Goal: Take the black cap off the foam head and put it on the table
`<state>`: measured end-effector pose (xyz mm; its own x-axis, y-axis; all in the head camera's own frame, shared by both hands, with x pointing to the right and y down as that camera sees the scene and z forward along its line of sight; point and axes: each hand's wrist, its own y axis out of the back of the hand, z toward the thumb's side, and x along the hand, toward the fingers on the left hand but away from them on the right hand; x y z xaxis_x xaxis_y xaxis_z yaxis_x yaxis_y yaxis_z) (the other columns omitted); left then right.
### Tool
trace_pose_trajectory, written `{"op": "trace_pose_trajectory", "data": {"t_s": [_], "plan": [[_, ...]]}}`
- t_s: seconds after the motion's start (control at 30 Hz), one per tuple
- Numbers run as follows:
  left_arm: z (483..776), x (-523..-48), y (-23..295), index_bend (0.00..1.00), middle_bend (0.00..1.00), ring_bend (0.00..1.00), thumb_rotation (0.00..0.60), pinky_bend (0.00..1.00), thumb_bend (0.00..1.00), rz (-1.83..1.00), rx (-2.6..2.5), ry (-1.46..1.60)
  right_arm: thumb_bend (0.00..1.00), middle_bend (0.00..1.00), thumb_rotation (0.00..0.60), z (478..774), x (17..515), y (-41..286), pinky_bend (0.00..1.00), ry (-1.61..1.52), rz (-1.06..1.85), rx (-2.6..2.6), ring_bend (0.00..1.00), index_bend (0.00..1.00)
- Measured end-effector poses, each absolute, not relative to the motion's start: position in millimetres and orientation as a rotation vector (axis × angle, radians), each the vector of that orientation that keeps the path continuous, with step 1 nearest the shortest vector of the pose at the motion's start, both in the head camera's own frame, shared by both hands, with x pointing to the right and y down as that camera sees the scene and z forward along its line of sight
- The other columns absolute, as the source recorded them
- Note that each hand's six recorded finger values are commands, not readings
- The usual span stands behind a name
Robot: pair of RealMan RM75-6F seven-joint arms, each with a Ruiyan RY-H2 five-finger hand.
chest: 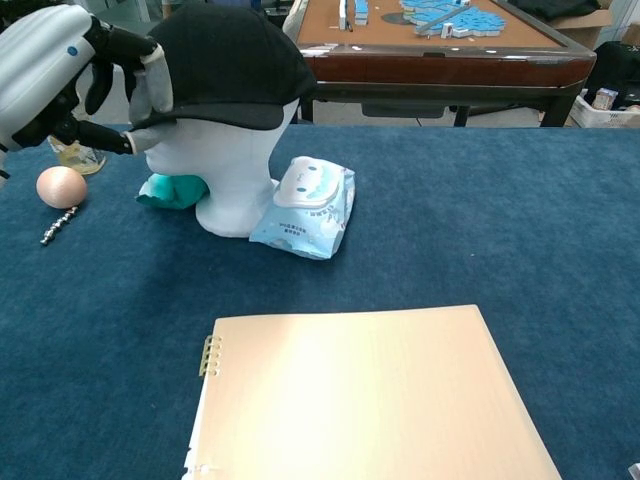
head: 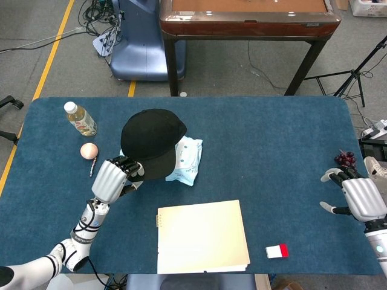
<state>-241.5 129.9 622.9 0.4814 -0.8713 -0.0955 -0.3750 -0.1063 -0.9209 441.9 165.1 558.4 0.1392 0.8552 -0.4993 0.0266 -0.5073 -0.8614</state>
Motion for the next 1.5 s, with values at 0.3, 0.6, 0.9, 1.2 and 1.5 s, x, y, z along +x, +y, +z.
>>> {"op": "trace_pose_trajectory", "data": {"t_s": [0.3, 0.6, 0.9, 1.2, 1.5], "plan": [[616, -248, 111, 0.64, 0.75, 0.59, 0.600, 0.77, 0.52, -0.652, -1.680, 1.068, 0.00, 0.32, 0.600, 561, 438, 161, 0.36, -0.849, 1.441, -1.702, 0.22, 0.40], [598, -251, 90, 0.65, 0.76, 0.60, 0.600, 0.78, 0.52, -0.654, -1.671, 1.093, 0.00, 0.32, 0.600, 566, 435, 159, 0.36, -0.839, 1.443, -1.711, 0.22, 0.40], [585, -254, 76, 0.65, 0.76, 0.60, 0.600, 0.78, 0.52, -0.644, -1.626, 1.098, 0.00, 0.32, 0.600, 569, 433, 159, 0.36, -0.828, 1.448, -1.720, 0.22, 0.40], [577, -250, 63, 0.65, 0.76, 0.60, 0.600, 0.78, 0.52, -0.645, -1.600, 1.087, 0.00, 0.32, 0.600, 573, 431, 159, 0.36, -0.819, 1.450, -1.729, 0.22, 0.40], [574, -249, 46, 0.65, 0.76, 0.60, 0.600, 0.78, 0.53, -0.653, -1.570, 1.106, 0.00, 0.33, 0.600, 574, 432, 159, 0.36, -0.822, 1.449, -1.732, 0.22, 0.41]]}}
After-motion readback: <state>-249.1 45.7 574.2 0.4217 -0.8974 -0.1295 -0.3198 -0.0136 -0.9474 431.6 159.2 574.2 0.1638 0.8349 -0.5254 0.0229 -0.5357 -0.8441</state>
